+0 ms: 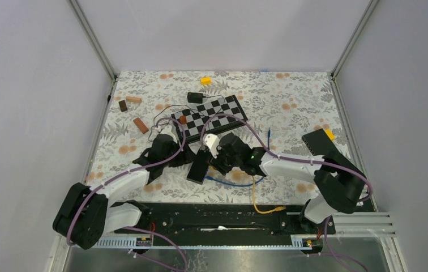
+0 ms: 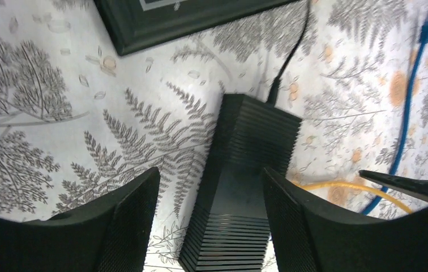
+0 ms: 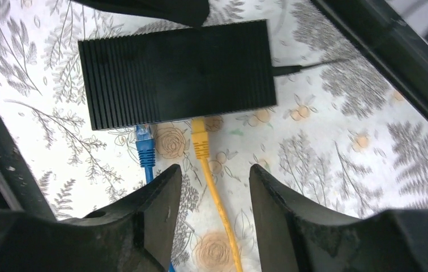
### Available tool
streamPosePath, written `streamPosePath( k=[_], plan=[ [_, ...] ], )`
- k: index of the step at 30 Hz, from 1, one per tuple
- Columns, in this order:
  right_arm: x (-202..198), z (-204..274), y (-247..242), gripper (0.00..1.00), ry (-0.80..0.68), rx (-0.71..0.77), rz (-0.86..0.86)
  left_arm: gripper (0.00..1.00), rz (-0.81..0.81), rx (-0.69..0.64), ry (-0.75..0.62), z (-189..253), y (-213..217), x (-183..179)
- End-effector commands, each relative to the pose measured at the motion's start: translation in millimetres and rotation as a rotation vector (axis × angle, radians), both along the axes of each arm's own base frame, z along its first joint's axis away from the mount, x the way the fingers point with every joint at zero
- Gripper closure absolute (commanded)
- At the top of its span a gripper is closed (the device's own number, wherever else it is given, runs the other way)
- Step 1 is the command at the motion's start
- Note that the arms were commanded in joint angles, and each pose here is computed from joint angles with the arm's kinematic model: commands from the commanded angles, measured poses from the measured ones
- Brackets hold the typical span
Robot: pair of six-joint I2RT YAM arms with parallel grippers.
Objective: Insert the plug into the switch port
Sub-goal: Insert the connector into the switch port.
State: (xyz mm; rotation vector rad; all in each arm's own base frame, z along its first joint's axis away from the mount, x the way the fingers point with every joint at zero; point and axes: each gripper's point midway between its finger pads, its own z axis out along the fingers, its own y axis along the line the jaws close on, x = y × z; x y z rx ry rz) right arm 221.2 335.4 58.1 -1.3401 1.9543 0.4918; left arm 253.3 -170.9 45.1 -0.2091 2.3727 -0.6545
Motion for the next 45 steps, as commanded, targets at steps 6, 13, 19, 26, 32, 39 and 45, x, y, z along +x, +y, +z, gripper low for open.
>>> streamPosePath(
  k=[6,13,19,26,32,39,45],
  plan=[
    [15,82,-62,0.33,0.119,0.108,-0.577,0.26,-0.093,-0.014,-0.25,97,-16,35],
    [28,99,-140,0.31,0.344,0.187,-0.99,0.23,-0.312,0.039,-0.382,127,-77,18],
    [47,114,-169,0.31,0.318,0.24,-1.072,0.17,-0.482,0.119,-0.507,108,-123,-33],
    [49,118,-177,0.31,0.287,0.243,-1.079,0.11,-0.67,0.032,-0.672,109,-160,-101],
    [48,117,-179,0.31,0.279,0.265,-1.084,0.1,-0.693,-0.127,-0.503,101,-197,-133],
    [40,115,-182,0.31,0.276,0.3,-1.089,0.1,-0.747,-0.151,-0.362,71,-224,-170],
    [36,117,-182,0.31,0.267,0.3,-1.053,0.11,-0.818,-0.193,-0.34,68,-242,-192]
  ],
)
